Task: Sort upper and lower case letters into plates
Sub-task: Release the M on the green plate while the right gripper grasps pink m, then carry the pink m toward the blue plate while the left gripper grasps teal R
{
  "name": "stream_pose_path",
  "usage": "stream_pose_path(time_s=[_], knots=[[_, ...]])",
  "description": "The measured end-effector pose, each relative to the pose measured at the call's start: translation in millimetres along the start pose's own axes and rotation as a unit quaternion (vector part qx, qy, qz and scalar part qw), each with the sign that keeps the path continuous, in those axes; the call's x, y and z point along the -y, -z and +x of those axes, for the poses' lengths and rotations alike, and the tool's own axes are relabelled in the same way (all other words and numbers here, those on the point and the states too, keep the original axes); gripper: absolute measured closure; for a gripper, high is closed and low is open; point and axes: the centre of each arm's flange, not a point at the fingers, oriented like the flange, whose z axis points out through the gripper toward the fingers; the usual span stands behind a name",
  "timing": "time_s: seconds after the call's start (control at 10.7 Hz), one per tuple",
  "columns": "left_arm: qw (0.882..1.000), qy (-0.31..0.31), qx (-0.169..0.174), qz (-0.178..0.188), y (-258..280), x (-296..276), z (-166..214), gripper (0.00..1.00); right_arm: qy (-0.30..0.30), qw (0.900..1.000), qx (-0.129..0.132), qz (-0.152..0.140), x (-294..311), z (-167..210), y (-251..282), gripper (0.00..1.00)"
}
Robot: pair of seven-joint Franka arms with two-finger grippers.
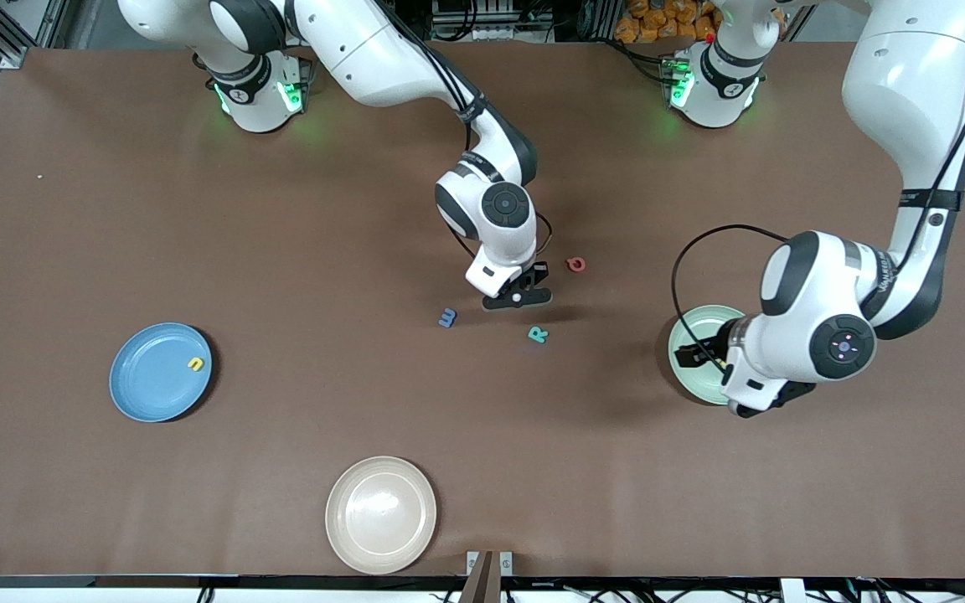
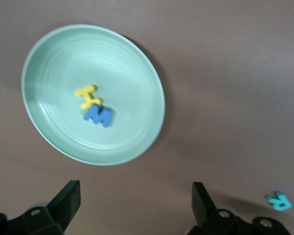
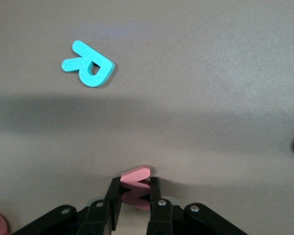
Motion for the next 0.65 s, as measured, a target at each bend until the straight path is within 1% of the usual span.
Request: stream_pose_path(time_s=[0.19, 0.28, 0.37, 0.47, 0.65], knots=[[1.0, -0.005, 0.0, -0.006, 2.8, -19.4, -16.3, 0.0, -0.01, 1.0, -0.016, -0.001, -10.4, 16.6, 10.9, 0.72], [1.0, -0.011, -0.004, -0.011, 3.8, -31.6, -25.1, 0.0, -0.019, 1.0, -0.023, -0.007, -22.0, 29.7, 22.0, 0.72], [1.0, -0.004, -0.014, -0.018, 4.3, -48.4, -36.3, 0.0, -0.031, 0.999, -0.023, -0.02, -38.2, 43.3, 34.4, 0.72], [0.999, 0.013, -0.023, -0.025, 2.9, -69.1, -51.6, 0.0, -0.04, 0.998, -0.024, -0.029, -55.8, 57.6, 48.3, 0.72], [0.997, 0.054, -0.033, -0.04, -10.4, -112.7, -84.9, 0.0, -0.046, 0.998, -0.019, -0.035, -98.8, 87.6, 72.6, 0.72]])
